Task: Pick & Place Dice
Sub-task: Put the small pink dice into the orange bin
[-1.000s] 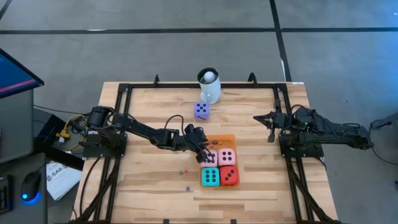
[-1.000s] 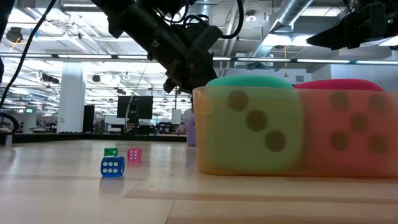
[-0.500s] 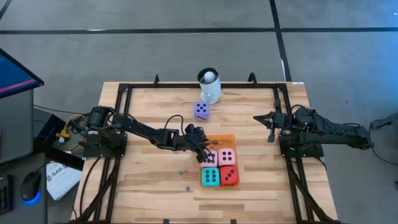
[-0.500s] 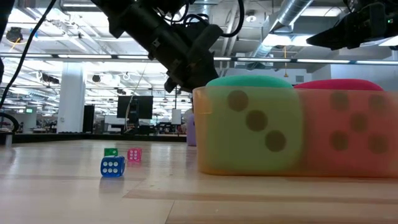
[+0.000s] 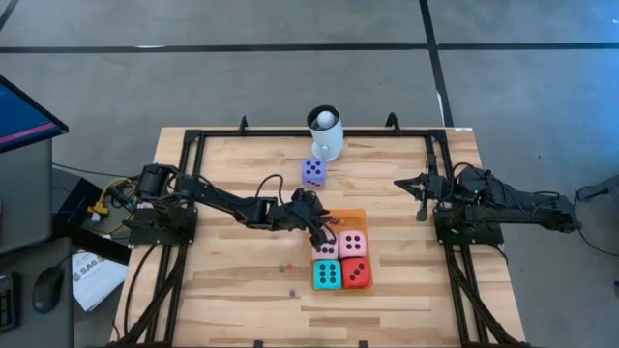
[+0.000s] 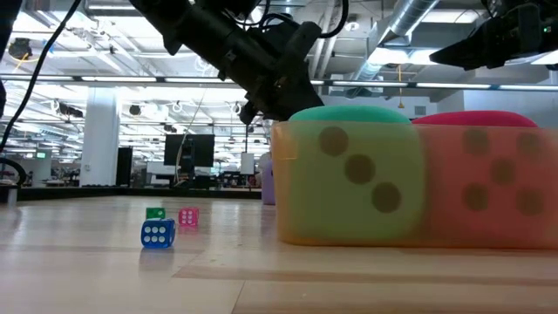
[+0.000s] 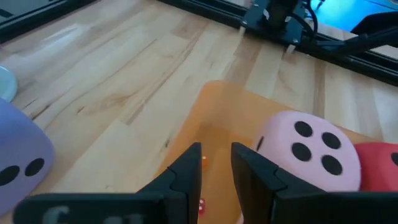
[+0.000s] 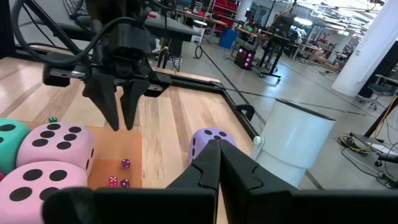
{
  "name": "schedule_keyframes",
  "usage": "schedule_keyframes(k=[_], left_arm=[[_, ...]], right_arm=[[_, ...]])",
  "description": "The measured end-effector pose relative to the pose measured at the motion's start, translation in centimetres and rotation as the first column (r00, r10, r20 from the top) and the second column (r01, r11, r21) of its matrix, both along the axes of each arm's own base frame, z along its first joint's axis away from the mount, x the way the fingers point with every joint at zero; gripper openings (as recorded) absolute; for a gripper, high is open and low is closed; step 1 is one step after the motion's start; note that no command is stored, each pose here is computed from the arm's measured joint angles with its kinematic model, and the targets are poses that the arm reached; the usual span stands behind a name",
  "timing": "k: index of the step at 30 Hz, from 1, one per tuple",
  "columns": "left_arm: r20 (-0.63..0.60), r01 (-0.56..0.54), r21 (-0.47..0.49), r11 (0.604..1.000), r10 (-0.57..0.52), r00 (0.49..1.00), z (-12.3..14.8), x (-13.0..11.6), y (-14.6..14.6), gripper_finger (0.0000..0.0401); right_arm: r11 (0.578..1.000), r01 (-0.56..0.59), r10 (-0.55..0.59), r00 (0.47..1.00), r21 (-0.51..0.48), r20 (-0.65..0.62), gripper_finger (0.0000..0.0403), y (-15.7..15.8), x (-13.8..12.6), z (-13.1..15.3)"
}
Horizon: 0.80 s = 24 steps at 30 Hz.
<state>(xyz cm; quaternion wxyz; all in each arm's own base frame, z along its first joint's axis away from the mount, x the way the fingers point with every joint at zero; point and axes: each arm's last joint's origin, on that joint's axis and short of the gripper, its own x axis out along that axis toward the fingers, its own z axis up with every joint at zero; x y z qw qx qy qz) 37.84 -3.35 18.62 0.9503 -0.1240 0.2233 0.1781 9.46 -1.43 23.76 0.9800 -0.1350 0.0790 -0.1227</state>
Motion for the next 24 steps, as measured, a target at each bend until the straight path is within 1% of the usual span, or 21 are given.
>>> schedule_keyframes(k=[7,24], left_arm=[[-0.001,-0.012,0.000,1.000,0.012,1.000,-0.01,0.03,0.46,0.0076],[-0.002,-0.012,0.000,1.000,0.012,1.000,-0.02,0.03,0.46,0.0076]], right_arm=[[1.000,0.000,0.000,1.000,0.000,0.000,0.0000,0.00,0.00,0.00],[1.000,0.000,0.000,1.000,0.000,0.000,0.0000,0.00,0.00,0.00]])
